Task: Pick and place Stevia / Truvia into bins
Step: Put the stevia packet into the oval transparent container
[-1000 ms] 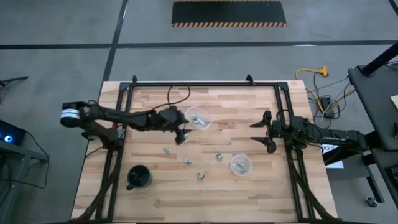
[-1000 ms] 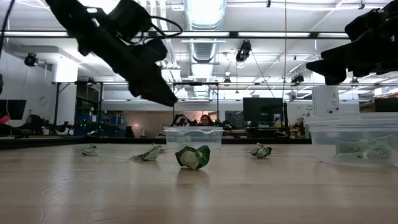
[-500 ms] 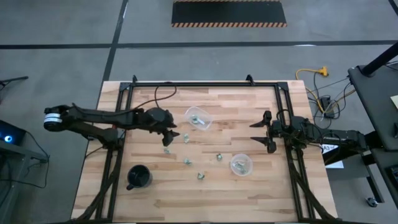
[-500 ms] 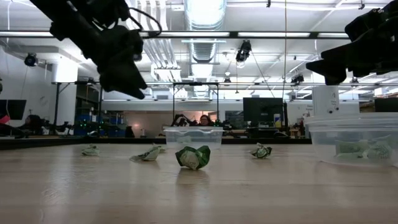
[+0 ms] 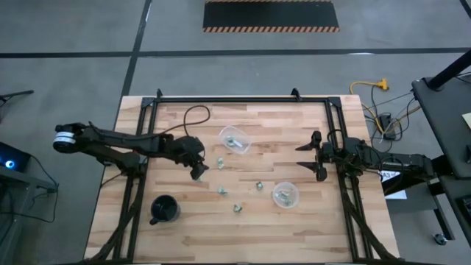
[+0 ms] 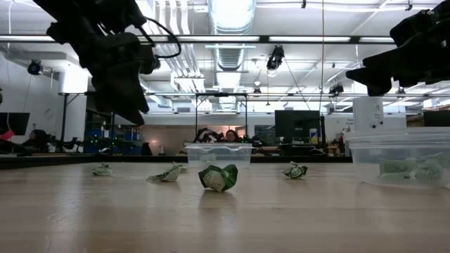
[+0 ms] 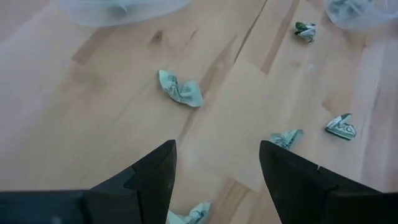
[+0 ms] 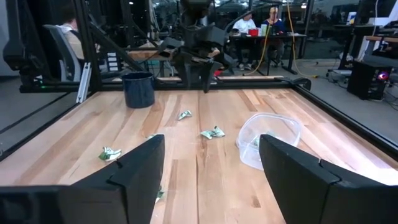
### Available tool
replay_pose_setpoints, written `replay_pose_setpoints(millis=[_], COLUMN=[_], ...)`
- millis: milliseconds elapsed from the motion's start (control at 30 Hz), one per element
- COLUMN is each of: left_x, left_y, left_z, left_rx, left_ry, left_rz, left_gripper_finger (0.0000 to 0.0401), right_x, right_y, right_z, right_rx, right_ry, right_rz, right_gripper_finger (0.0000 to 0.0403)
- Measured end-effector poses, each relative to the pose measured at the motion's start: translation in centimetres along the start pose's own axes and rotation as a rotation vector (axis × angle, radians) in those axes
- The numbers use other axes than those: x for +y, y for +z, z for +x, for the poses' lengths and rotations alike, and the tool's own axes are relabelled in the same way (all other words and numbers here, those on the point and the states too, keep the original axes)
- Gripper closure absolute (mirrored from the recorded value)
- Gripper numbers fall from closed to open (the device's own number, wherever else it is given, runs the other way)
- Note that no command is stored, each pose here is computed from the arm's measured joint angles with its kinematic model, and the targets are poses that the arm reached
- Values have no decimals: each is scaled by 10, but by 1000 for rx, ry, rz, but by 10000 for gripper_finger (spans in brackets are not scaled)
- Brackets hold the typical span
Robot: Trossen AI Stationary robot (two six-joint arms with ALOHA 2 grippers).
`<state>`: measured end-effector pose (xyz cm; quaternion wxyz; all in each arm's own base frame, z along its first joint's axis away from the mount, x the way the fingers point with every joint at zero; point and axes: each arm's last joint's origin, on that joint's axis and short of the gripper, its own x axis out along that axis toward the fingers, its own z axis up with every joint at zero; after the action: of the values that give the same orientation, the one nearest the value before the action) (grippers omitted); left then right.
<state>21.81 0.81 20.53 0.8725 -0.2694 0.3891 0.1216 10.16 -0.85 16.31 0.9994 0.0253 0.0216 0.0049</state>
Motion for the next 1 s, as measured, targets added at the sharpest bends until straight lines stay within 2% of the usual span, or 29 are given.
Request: replay_pose_setpoints(millis=[200, 333, 433, 533, 667, 767, 867, 1000], left_x=[-5, -6, -7, -7, -8, -13, -12, -15], left_y=[-1, 0, 1, 0, 0, 7, 5, 2], left_z=[-3, -4, -4, -3, -4, -8, -9, -11], left_rx=[2, -9, -30, -9, 18, -24, -52, -4], left_ry=[-15, -25, -37, -38, -66, -59, 25, 124], left_rz=[18, 134, 145, 95, -31, -80, -136, -185], left_gripper_finger=[188, 188, 188, 188, 188, 188, 188, 188], right_x=[0, 0, 0, 0, 0, 0, 0, 0], right_y=[0, 0, 0, 0, 0, 0, 0, 0], right_z=[0, 0, 0, 0, 0, 0, 0, 0], right_rx=[0, 1, 0, 1, 1, 1, 1, 1], right_ry=[0, 0, 0, 0, -1, 0, 0, 0], right_rz=[0, 0, 0, 0, 0, 0, 0, 0], right_gripper_finger=[147, 150, 151, 149, 147, 150, 153, 153])
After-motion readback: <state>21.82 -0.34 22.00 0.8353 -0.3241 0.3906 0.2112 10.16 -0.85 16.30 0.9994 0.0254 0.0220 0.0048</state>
